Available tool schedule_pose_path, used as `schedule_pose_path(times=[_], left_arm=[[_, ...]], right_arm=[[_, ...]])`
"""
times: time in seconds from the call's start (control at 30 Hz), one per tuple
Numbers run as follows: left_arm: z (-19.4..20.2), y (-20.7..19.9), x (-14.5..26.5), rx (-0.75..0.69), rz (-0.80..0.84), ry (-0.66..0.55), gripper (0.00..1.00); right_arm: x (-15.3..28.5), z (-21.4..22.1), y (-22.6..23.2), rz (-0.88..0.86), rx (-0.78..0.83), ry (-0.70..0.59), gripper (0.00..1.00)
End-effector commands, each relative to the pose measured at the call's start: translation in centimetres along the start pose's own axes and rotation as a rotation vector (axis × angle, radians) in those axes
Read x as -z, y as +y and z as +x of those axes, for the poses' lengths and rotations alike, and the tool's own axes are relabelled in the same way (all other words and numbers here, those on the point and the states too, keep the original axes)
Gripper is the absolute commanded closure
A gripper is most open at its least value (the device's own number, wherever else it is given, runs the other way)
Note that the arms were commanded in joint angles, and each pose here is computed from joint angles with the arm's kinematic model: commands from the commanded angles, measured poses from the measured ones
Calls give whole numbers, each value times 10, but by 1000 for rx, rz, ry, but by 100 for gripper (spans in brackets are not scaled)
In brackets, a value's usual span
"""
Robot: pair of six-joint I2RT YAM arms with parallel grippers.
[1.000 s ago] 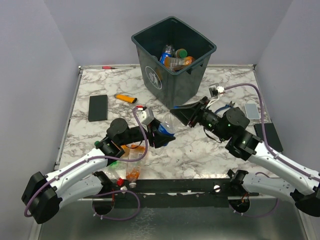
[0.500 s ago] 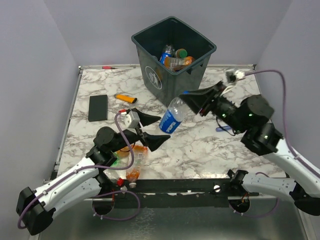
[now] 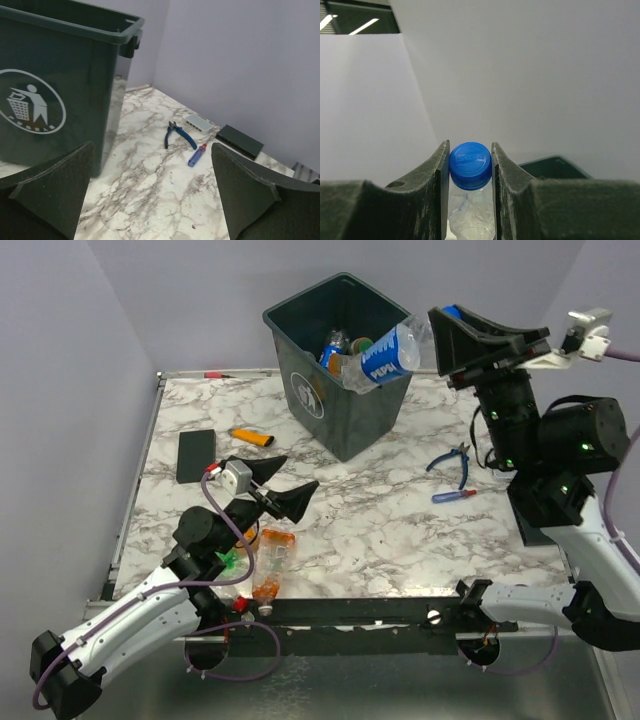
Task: Put the plastic bottles in the bin
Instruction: Place the plastic bottle in the trash bin.
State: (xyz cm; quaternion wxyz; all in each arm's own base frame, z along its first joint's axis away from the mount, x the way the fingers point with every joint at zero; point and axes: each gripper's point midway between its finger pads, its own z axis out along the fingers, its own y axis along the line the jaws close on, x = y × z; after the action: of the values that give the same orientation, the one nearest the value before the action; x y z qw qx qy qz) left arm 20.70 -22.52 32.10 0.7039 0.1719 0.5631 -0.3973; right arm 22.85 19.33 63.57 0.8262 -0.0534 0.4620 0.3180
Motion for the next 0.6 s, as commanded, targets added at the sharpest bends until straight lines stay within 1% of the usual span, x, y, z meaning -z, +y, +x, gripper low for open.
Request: schedule_pose_path(times=[0.0, 0.07, 0.13, 0.27, 0.37, 0.47, 0.57], left_arm=[[-7, 26, 6, -36, -141, -43, 1], [-9, 33, 9, -41, -181, -51, 1], [-11, 42, 12, -47, -234, -58, 1], [-18, 66, 25, -57, -382, -71, 1], [-23, 79, 34, -74, -459, -83, 1], [-24, 83, 37, -79, -490, -78, 1], [-23, 82, 36, -76, -485, -69, 1]], right_arm=[[-35, -4, -26, 178, 180, -94, 99], [-59, 21, -31, 196, 218, -54, 99], [-78, 38, -44, 222, 223, -31, 100], [-104, 68, -80, 283, 232, -36, 100], [-124, 95, -107, 333, 252, -23, 99], [-145, 133, -135, 391, 293, 57, 100], [-151, 178, -162, 463, 366, 157, 99]])
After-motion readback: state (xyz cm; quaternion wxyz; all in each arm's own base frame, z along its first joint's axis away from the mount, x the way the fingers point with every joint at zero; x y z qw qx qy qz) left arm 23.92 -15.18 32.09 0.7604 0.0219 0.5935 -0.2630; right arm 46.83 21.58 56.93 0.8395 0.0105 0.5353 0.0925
